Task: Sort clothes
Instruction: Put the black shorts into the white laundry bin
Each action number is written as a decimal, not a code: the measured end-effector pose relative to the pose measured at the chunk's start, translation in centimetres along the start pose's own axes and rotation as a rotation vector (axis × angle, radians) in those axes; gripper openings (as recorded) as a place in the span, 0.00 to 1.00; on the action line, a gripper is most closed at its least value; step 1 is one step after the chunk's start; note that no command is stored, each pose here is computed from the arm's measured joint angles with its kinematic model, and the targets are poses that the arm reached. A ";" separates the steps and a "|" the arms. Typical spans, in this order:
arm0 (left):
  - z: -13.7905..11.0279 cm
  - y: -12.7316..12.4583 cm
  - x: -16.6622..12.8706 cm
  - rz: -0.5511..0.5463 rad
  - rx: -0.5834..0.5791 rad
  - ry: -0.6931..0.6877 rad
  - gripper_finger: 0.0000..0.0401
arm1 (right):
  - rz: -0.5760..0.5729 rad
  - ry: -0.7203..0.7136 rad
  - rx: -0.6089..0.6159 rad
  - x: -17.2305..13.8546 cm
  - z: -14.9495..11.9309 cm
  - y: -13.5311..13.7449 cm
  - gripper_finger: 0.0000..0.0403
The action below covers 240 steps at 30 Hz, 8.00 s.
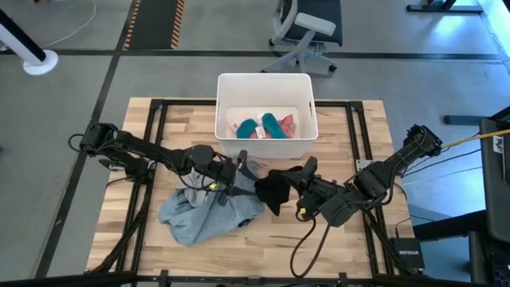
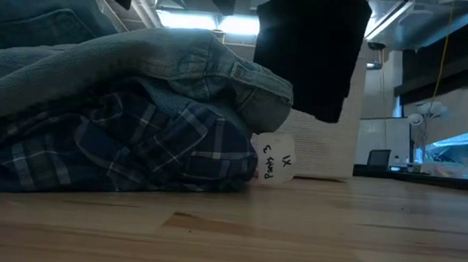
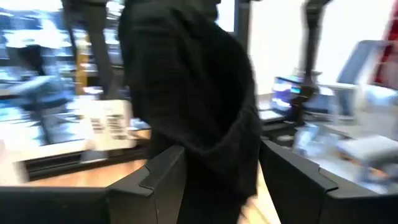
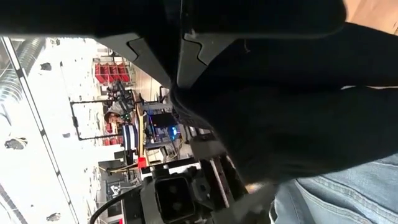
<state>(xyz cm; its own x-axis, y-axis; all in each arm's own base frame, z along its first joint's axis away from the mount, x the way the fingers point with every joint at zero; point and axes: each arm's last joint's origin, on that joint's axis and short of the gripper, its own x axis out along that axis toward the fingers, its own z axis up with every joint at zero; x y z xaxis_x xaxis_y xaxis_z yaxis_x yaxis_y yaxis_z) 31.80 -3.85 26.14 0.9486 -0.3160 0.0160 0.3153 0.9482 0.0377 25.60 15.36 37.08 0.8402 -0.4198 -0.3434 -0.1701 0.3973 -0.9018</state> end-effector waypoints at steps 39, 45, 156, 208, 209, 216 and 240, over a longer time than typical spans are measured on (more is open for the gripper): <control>0.7 -1.4 -3.2 0.246 0.095 0.313 0.03 | 0.398 0.254 0.412 0.8 -4.0 6.5 0.06; 0.7 -1.6 -3.2 0.234 0.120 0.324 0.01 | 0.385 0.239 0.443 3.2 -4.8 8.2 0.10; 1.3 -3.9 -2.7 -0.024 0.226 0.234 0.04 | 0.540 -0.130 0.148 4.5 1.5 13.8 0.37; 1.1 -1.3 -2.8 0.199 0.029 0.242 0.04 | 0.309 0.414 0.095 0.5 0.2 3.6 0.05; 1.0 -1.2 -2.7 0.203 0.018 0.231 0.04 | 0.310 0.419 0.113 0.2 0.1 3.5 0.06; 0.3 -1.1 -1.2 0.157 0.056 0.159 0.04 | 0.271 0.408 0.177 -1.9 0.2 4.3 0.02; -1.7 3.8 -1.6 0.534 -0.209 0.179 0.04 | 0.222 0.577 0.356 7.0 -3.8 7.0 0.05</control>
<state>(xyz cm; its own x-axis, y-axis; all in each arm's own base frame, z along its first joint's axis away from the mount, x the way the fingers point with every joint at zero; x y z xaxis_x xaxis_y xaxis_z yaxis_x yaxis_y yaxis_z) 31.54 0.29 24.55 0.9612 0.1991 -0.1911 -0.2253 0.9660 -0.1267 28.38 12.11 27.39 0.3822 -0.6237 -0.6819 -0.0444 0.7246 -0.6877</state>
